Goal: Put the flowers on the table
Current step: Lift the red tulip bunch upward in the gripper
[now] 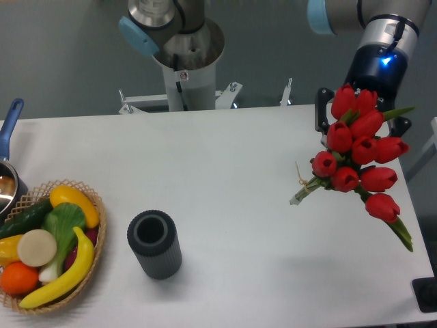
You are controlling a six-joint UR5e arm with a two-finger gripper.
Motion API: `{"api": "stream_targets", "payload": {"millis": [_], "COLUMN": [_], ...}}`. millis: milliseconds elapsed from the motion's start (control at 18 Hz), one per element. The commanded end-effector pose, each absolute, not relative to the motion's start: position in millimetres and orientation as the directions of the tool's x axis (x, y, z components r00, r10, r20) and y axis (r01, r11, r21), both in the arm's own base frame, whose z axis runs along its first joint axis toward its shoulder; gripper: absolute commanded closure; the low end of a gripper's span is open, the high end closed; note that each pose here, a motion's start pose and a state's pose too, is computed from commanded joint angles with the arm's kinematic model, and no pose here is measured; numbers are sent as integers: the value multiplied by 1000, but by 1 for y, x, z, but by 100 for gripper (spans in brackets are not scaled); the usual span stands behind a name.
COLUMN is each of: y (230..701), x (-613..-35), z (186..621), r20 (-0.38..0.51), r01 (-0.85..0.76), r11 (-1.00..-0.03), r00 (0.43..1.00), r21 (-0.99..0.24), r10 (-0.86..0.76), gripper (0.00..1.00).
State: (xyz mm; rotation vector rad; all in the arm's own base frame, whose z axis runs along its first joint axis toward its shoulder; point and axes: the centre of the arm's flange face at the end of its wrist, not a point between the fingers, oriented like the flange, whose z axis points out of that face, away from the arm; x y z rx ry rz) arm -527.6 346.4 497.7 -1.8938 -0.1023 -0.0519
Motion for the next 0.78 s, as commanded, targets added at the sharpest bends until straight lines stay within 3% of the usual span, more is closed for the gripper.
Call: {"api": "stream_targets", "payload": {"millis": [278,778], "y": [345,335], "x": [-520,-504], "z": [488,479], "r20": [73,-153], "r01": [87,102], "r11": [-347,-697], "r00": [996,944], "r21": [-934,-710], "r10": [53,293], "gripper": [53,53]}}
